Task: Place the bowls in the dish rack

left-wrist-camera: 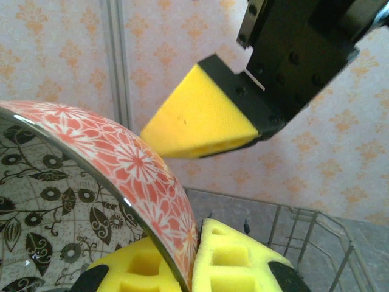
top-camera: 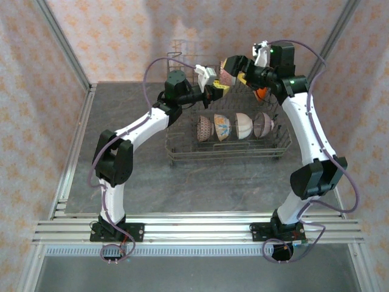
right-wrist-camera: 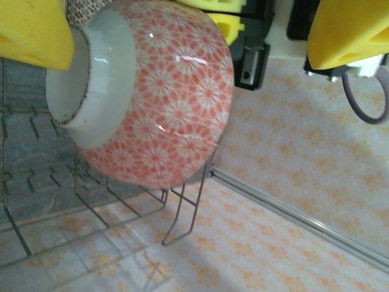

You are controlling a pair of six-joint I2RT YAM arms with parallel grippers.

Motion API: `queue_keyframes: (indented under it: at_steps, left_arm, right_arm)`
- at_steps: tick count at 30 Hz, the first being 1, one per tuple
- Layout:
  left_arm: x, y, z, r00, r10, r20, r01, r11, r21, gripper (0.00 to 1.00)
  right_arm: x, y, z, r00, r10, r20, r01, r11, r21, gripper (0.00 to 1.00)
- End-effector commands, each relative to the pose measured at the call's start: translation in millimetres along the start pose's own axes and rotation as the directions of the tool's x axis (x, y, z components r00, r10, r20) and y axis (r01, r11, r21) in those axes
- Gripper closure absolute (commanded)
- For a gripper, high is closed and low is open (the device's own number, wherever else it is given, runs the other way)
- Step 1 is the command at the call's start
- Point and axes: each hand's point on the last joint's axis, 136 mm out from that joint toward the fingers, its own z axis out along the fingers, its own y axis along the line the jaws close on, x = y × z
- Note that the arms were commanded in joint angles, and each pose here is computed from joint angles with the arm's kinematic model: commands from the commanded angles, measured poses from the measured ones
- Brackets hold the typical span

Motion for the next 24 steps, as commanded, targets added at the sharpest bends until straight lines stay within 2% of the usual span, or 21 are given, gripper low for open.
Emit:
queue_keyframes:
  at_steps: [1,11,20,24]
  left_arm:
    - [-52.2,-20.6,-2.4,0.987,0.069,0.145,-0.084,0.992,0.096,1.0]
    - [-46.0,-24.9,0.1,0.99,0.047,0.132,-0.065,0.989,0.136,1.0]
    - [-17.1,-25.7,11.8,0.998,0.063,0.013,-0.065,0.99,0.127,1.0]
    - [-13.8,-24.7,13.1,0.997,0.081,0.0,-0.08,0.991,0.106,1.0]
  right_arm:
    - [10.5,-2.6,3.6,0.995,-0.029,-0.097,0.03,1.0,0.009,0.06]
    - [18.0,-2.8,6.8,0.988,0.001,-0.156,-0.001,1.0,0.001,0.14]
    - [23.9,-1.5,7.1,0.985,-0.017,-0.171,0.022,0.999,0.03,0.11]
    - [28.7,-7.7,10.8,0.981,-0.021,-0.194,0.037,0.996,0.079,0.11]
